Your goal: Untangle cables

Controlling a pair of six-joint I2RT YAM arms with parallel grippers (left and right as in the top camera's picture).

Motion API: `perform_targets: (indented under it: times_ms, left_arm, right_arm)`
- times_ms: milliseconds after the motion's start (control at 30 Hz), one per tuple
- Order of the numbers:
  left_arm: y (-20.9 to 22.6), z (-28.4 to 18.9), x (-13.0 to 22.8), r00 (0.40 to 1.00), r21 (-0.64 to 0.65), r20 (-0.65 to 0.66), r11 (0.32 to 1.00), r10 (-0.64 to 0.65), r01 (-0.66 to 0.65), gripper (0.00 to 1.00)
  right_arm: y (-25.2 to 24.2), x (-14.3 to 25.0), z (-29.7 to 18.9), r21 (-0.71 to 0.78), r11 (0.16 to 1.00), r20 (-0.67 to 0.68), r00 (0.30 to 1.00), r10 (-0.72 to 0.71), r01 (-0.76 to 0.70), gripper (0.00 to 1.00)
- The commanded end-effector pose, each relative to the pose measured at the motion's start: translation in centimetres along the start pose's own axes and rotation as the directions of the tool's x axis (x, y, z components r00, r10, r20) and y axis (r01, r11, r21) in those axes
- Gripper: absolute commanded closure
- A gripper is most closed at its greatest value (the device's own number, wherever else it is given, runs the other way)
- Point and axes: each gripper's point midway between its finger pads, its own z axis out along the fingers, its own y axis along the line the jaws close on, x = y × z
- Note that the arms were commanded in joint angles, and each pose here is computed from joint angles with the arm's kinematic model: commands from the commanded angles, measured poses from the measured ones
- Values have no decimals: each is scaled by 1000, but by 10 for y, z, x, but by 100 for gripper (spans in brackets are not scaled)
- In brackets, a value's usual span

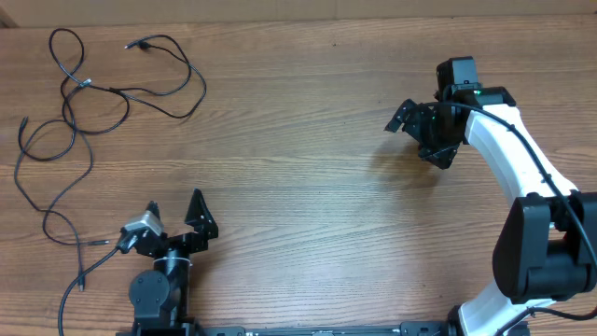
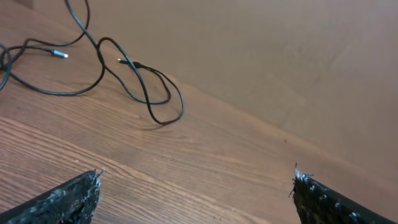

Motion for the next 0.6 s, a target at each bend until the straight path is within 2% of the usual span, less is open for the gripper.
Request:
perform_targets:
  times_ms: [0, 167, 567]
  left_arm:
    - [-7, 0, 4, 988, 50, -10, 987, 154, -153, 1]
    - [-8, 0, 5, 968, 57, -8, 966, 251, -250, 0]
    - [-8, 0, 5, 956, 61, -6, 954, 293, -292, 0]
  right_arm:
    - [1, -2, -8, -6, 1000, 25, 1000, -12, 12, 0]
    - [1, -2, -8, -6, 1000, 25, 1000, -12, 12, 0]
    - [1, -2, -8, -6, 1000, 25, 1000, -12, 12, 0]
